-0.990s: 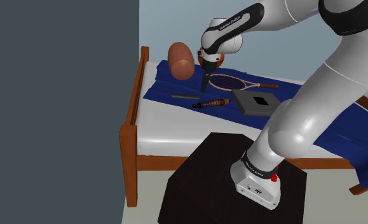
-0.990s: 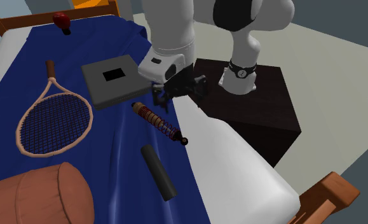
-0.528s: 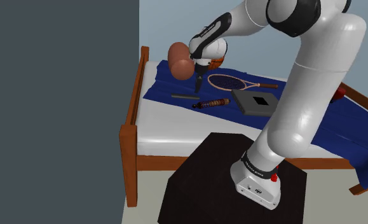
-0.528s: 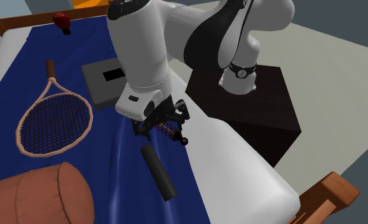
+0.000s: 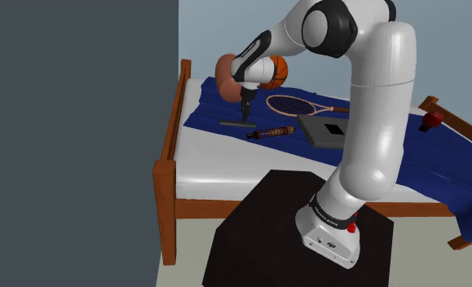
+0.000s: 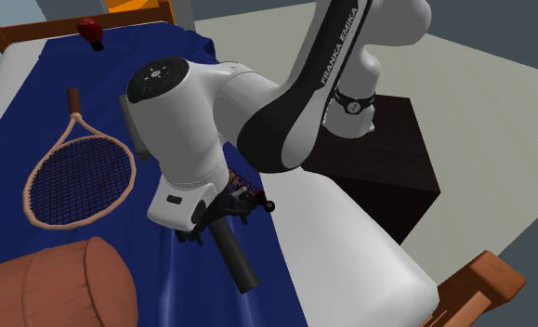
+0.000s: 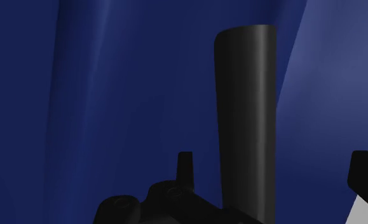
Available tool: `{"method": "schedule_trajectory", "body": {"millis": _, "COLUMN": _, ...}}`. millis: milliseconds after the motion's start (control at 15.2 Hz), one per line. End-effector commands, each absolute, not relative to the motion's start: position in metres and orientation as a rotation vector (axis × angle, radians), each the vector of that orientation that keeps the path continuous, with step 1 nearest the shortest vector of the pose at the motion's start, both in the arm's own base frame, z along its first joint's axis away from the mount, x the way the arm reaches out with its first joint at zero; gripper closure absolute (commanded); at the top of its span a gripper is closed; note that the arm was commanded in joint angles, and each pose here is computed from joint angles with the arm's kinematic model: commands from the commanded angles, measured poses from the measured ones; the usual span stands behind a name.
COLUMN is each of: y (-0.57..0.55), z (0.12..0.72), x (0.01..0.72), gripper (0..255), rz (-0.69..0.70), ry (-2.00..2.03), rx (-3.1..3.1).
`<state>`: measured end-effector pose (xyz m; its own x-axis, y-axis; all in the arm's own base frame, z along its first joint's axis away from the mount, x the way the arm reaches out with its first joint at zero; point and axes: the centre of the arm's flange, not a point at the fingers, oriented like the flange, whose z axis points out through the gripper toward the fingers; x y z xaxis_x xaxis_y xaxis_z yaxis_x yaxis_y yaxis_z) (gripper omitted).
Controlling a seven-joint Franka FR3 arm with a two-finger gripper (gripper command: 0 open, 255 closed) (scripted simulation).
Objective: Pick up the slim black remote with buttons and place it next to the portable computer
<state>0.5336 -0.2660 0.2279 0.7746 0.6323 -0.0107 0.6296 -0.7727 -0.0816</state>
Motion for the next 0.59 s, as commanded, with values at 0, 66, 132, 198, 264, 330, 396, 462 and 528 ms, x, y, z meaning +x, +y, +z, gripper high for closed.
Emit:
{"method": "schedule_trajectory", "body": {"millis": 0, "y": -0.267, "z": 0.217, "x": 0.534, "gripper": 0, "rz": 0.056, "ry": -1.034, "rx": -2.888}}
{"method": "schedule_trajectory", "body": {"millis": 66, "y": -0.266, "z": 0.212, "x": 0.534, "gripper": 0, "rz": 0.056, "ry": -1.034, "rx": -2.888}}
{"method": "schedule_trajectory", "body": {"millis": 132, "y": -0.266, "z": 0.206, "x": 0.533, "gripper": 0, "rz": 0.056, "ry": -1.034, "rx": -2.888}}
{"method": "schedule_trajectory", "body": {"millis": 198, "y": -0.266, "z": 0.201, "x": 0.533, "gripper": 0, "rz": 0.056, "ry": -1.034, "rx": -2.888}}
{"method": "schedule_trajectory", "body": {"millis": 264, "y": -0.265, "z": 0.193, "x": 0.533, "gripper": 0, "rz": 0.056, "ry": -1.034, "rx": -2.888}}
{"method": "schedule_trajectory", "body": {"millis": 330, "y": -0.265, "z": 0.193, "x": 0.533, "gripper": 0, "rz": 0.056, "ry": -1.034, "rx": -2.888}}
{"method": "schedule_trajectory", "body": {"millis": 396, "y": -0.265, "z": 0.193, "x": 0.533, "gripper": 0, "rz": 0.056, "ry": -1.034, "rx": -2.888}}
{"method": "schedule_trajectory", "body": {"millis": 462, "y": -0.265, "z": 0.193, "x": 0.533, "gripper": 0, "rz": 0.056, "ry": -1.034, "rx": -2.888}}
{"method": "schedule_trajectory", "body": {"millis": 528, "y": -0.265, "z": 0.193, "x": 0.533, "gripper": 0, "rz": 0.056, "ry": -1.034, "rx": -2.888}}
